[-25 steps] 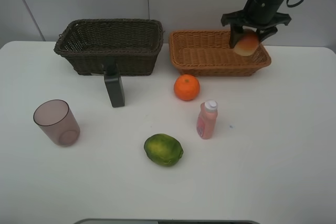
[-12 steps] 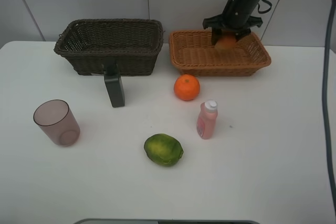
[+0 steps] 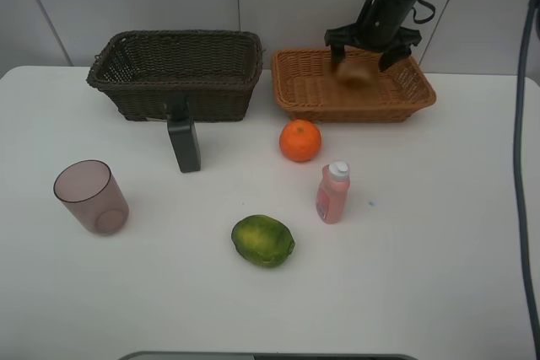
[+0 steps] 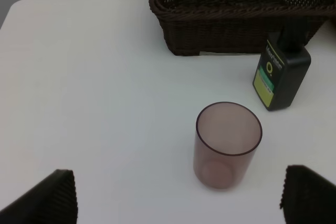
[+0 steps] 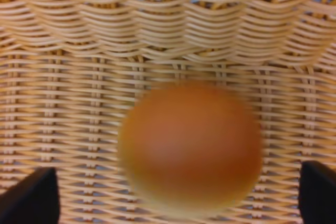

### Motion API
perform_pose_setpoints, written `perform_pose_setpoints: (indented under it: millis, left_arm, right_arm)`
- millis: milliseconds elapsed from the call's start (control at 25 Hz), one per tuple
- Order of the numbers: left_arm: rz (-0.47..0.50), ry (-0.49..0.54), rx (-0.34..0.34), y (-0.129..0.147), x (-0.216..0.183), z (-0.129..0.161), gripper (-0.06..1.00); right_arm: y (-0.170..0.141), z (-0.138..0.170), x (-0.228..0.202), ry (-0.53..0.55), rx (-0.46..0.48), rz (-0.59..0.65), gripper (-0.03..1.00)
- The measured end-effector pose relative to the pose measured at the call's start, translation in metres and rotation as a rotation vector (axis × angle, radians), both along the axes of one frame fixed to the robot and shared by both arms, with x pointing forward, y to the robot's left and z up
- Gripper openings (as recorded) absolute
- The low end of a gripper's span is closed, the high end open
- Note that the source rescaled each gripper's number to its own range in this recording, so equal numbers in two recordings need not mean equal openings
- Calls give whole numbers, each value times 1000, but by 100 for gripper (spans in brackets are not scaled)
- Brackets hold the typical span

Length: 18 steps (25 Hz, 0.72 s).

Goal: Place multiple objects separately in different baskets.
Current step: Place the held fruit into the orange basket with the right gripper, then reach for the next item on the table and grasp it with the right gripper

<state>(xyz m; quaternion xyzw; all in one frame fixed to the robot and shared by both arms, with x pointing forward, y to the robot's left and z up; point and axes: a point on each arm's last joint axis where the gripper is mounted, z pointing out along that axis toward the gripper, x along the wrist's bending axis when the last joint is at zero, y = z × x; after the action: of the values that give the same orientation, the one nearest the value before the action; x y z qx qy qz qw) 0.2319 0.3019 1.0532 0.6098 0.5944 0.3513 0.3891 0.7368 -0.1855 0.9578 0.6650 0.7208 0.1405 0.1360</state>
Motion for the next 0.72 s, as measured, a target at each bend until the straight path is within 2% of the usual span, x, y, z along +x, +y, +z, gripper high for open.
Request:
perform_pose_setpoints:
  millis: [200, 360, 720]
  left_arm:
    - [0, 0, 0, 0, 0, 0, 100]
    - [0, 0, 0, 0, 0, 0, 100]
    - [0, 0, 0, 0, 0, 0, 100]
  right_arm:
    - [13, 23, -11, -3, -1, 23, 100]
    - [31, 39, -27, 39, -8, 44, 100]
    - [70, 43, -87, 127, 12, 15, 100]
